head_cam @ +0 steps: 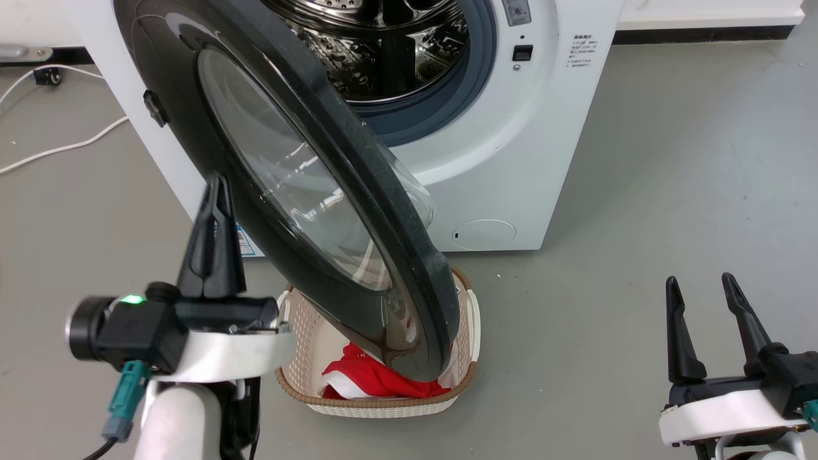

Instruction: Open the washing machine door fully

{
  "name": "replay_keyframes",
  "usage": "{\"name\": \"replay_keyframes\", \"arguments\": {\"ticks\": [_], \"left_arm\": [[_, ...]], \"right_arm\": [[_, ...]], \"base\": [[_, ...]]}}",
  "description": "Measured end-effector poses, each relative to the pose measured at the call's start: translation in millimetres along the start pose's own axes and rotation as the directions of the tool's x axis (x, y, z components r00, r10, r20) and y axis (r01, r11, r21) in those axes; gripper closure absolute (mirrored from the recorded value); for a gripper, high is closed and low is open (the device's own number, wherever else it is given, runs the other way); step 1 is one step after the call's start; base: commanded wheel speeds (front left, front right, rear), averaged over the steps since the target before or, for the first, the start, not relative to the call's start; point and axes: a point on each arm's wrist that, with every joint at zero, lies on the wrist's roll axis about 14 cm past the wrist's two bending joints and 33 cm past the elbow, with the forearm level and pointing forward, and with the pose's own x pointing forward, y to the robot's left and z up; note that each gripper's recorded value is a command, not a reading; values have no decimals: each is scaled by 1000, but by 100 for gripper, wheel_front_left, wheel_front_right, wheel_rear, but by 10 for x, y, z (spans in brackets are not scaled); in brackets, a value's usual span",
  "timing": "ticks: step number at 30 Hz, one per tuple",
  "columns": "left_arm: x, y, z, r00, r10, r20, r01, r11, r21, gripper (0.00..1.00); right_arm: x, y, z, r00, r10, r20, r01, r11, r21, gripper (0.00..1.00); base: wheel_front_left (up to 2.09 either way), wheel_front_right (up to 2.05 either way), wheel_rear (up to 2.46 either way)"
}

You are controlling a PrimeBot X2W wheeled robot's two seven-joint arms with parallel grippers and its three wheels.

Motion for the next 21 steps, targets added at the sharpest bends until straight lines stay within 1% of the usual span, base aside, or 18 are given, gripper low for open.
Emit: {"name": "replay_keyframes", "arguments": {"ticks": [5, 9, 12, 14, 17, 21], "left_arm": [[160, -110, 571, 982, -35, 186, 33, 999, 12, 100], [214, -209, 1112, 933, -62, 354, 56, 998, 28, 100], [202, -306, 1415, 891, -89, 446, 82, 996, 35, 100], [182, -381, 1543, 869, -110, 483, 108, 994, 34, 100], [141, -603, 1612, 846, -180, 502, 196, 980, 22, 100], [50, -958, 1631, 816, -279, 506, 331, 944, -13, 100]], "right_arm": [[-1, -2, 1, 1000, -1, 0, 1, 1000, 0, 0], [-11, -12, 13, 1000, -4, 3, 4, 1000, 3, 0], [-16, -20, 19, 1000, -7, 5, 7, 1000, 6, 0], [-20, -28, 30, 1000, -10, 9, 10, 1000, 5, 0], [-27, -36, 47, 1000, -12, 14, 12, 1000, 5, 0], [-48, -41, 62, 1000, -17, 19, 16, 1000, 21, 0]], "base": [[0, 0, 0], [0, 0, 0], [0, 0, 0], [0, 0, 0], [0, 0, 0], [0, 0, 0]]}}
